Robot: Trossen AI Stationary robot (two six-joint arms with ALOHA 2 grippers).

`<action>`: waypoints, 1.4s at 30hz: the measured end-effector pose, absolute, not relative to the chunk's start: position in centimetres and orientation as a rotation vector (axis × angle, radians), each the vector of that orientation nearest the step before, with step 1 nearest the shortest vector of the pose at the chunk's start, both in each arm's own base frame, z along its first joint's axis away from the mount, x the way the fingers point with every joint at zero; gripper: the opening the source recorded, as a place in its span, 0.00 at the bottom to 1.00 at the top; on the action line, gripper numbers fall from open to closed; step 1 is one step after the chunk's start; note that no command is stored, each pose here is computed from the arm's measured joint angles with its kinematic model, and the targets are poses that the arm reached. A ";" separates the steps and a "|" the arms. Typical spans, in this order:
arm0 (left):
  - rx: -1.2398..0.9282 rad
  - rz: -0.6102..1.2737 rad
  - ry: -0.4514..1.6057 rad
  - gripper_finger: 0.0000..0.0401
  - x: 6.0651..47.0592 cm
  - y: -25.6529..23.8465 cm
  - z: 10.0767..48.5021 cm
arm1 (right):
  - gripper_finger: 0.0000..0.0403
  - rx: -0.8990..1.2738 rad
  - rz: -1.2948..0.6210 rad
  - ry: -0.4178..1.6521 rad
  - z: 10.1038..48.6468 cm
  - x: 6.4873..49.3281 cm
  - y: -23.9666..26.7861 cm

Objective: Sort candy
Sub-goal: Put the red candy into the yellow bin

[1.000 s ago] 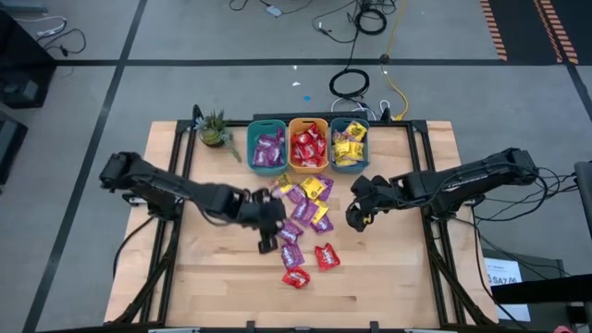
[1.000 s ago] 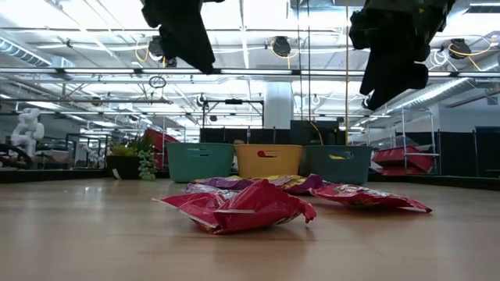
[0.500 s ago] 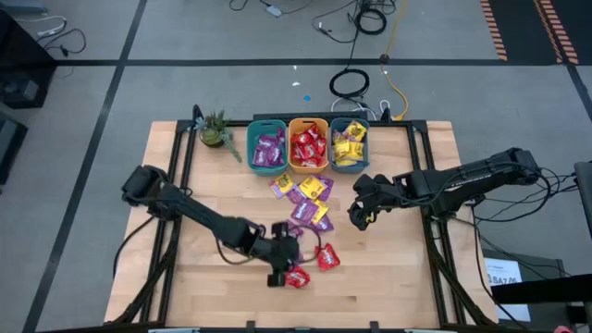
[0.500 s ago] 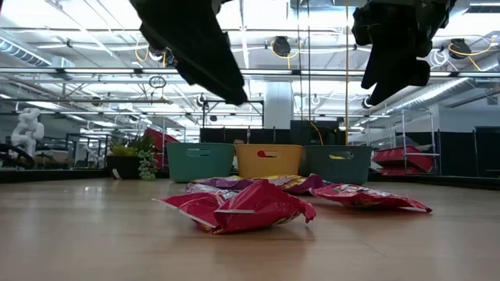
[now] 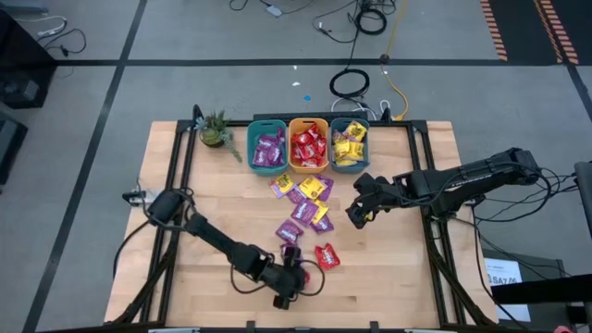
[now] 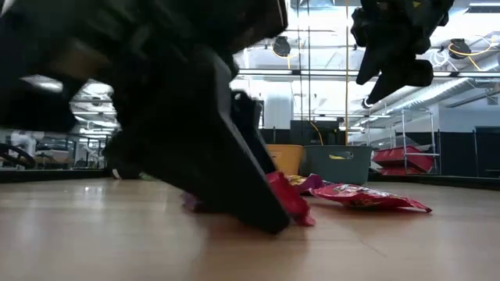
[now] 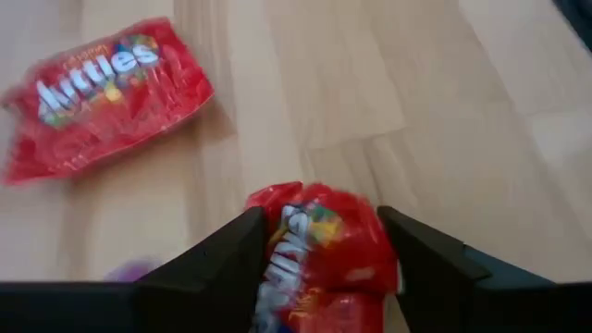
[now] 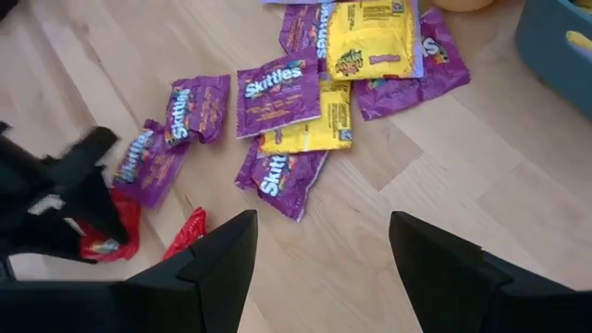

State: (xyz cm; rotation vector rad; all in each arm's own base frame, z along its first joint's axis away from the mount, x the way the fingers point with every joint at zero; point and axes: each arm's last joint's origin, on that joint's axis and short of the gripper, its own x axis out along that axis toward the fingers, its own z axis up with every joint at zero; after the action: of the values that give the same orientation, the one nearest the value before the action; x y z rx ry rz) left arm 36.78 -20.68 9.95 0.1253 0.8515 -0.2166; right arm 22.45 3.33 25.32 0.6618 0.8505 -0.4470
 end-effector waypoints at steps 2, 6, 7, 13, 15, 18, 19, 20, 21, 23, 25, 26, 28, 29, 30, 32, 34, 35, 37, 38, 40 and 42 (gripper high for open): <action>0.098 -0.201 0.883 0.53 36.7 -20.7 9.1 | 0.59 0.680 -0.457 0.849 25.3 22.4 3.3; 0.080 -0.176 0.914 0.39 36.4 -20.7 9.1 | 0.59 0.689 -0.456 0.848 25.3 22.4 3.4; 0.084 -0.171 0.917 0.33 36.3 -20.7 9.3 | 0.59 0.690 -0.455 0.848 25.3 22.5 3.4; 0.059 -0.132 0.904 0.08 35.6 -20.1 12.1 | 0.59 0.691 -0.438 0.858 25.3 22.4 3.5; 0.062 -0.083 0.876 0.08 35.4 -19.6 13.8 | 0.59 0.691 -0.437 0.859 25.3 22.4 3.5; 0.052 -0.037 0.790 0.08 35.3 -18.3 17.7 | 0.59 0.690 -0.436 0.858 25.3 22.4 3.5; 0.034 -0.026 0.760 0.08 35.3 -17.6 19.1 | 0.59 0.689 -0.435 0.858 25.3 22.4 3.5; 0.017 -0.012 0.740 0.08 35.3 -16.8 20.1 | 0.59 0.687 -0.434 0.858 25.3 22.4 3.5; 0.002 0.004 0.722 0.08 35.3 -16.0 21.2 | 0.59 0.683 -0.432 0.859 25.3 22.4 3.5; -0.037 0.044 0.673 0.08 35.4 -13.9 23.2 | 0.59 0.681 -0.431 0.859 25.3 22.4 3.5; -0.077 0.096 0.620 0.08 35.4 -11.5 25.2 | 0.59 0.681 -0.431 0.859 25.3 22.4 3.5; -0.093 0.128 0.604 0.08 35.5 -10.1 26.0 | 0.59 0.682 -0.432 0.858 25.3 22.4 3.5; -0.119 0.202 0.604 0.08 35.7 -7.1 26.6 | 0.59 0.686 -0.433 0.851 25.4 22.5 3.5; -0.141 0.223 0.605 0.08 35.9 -5.5 26.7 | 0.59 0.689 -0.430 0.839 25.4 22.6 3.5; -0.163 0.240 0.604 0.08 36.0 -4.1 26.8 | 0.59 0.694 -0.422 0.823 25.5 22.7 3.6; -0.211 0.281 0.597 0.08 36.2 -1.2 26.9 | 0.59 0.696 -0.402 0.790 25.8 23.0 3.6; -0.243 0.327 0.593 0.08 36.2 1.4 26.9 | 0.59 0.686 -0.374 0.758 26.0 23.3 3.7; -0.258 0.352 0.592 0.08 36.2 2.7 26.9 | 0.59 0.680 -0.362 0.748 26.1 23.4 3.7; -0.276 0.396 0.582 0.08 36.1 5.2 26.8 | 0.59 0.680 -0.349 0.730 26.2 23.5 3.7; -0.280 0.415 0.568 0.08 36.0 6.5 26.8 | 0.59 0.683 -0.345 0.725 26.3 23.6 3.7; -0.280 0.444 0.551 0.08 35.6 9.1 26.9 | 0.59 0.688 -0.342 0.722 26.3 23.6 3.7; -0.269 0.472 0.509 0.08 35.1 11.5 27.3 | 0.59 0.689 -0.342 0.722 26.3 23.6 3.7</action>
State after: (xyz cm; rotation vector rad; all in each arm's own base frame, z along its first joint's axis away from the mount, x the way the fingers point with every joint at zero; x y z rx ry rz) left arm 35.13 11.49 27.31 -0.2687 0.5087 0.4723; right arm 23.62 3.74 26.32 0.6885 0.7215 -0.3415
